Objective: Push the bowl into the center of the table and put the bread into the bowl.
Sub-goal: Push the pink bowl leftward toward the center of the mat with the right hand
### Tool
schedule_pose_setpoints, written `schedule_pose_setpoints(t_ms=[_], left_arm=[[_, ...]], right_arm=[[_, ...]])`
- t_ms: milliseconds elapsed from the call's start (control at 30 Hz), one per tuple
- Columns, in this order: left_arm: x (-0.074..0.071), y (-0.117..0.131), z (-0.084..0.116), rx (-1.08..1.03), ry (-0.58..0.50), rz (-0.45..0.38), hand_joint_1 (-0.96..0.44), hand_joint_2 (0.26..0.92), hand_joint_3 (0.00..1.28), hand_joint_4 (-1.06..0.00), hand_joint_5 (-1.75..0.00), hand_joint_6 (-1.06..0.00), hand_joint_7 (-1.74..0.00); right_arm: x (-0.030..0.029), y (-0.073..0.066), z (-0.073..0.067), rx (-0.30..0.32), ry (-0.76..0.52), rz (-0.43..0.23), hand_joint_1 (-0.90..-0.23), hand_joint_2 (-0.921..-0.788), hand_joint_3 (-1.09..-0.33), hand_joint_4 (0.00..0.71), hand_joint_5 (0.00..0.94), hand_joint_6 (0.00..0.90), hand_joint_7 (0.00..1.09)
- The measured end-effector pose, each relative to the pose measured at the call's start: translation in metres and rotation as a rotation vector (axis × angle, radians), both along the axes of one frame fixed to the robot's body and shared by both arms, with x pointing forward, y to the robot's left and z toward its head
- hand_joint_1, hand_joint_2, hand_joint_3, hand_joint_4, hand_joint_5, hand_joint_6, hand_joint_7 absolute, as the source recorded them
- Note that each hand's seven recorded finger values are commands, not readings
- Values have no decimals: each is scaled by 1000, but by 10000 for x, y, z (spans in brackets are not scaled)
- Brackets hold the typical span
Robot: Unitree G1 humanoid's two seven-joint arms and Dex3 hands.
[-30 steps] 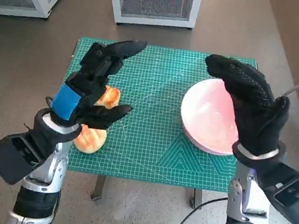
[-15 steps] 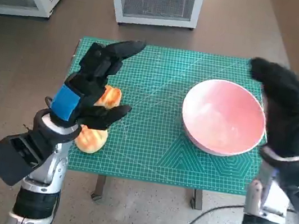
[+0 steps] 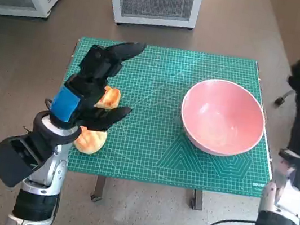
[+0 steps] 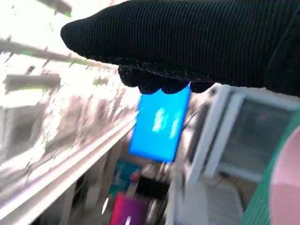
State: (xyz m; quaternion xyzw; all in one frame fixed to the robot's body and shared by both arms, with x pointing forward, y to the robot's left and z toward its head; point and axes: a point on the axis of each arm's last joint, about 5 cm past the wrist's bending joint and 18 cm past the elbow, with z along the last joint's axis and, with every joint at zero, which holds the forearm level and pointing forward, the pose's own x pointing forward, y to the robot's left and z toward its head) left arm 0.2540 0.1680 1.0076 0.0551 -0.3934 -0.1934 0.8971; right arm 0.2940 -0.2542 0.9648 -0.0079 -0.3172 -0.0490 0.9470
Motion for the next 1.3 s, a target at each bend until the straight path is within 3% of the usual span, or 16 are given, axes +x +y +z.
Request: schedule_pose_setpoints(t_ms=[300,567,900,1167,1300], left_arm=[[-5,2,-8,0,3,1,-521,921,383,-27,-538,1,-731],[-6,5,-10,1,3,2,-519,921,383,-26,-530,1,-730],[-19,20,6,5,-1,6,-520,921,383,-30,-523,1,-728],[-37,32,25,10,-5,8,-530,921,380,-33,-516,1,-726],[-48,47,7,12,3,14,-532,921,378,-37,-511,1,-721]], right_arm=[[49,-69,-254,159,174,-56,-400,-921,-627,273,0,0,560],[70,-18,-441,303,315,-50,-367,-921,-635,240,3,8,564],[88,154,-615,377,458,-1,-368,-921,-658,259,9,35,524],[126,301,-663,414,518,44,-405,-921,-640,248,1,54,487],[149,384,-675,439,539,70,-383,-921,-637,247,1,62,484]])
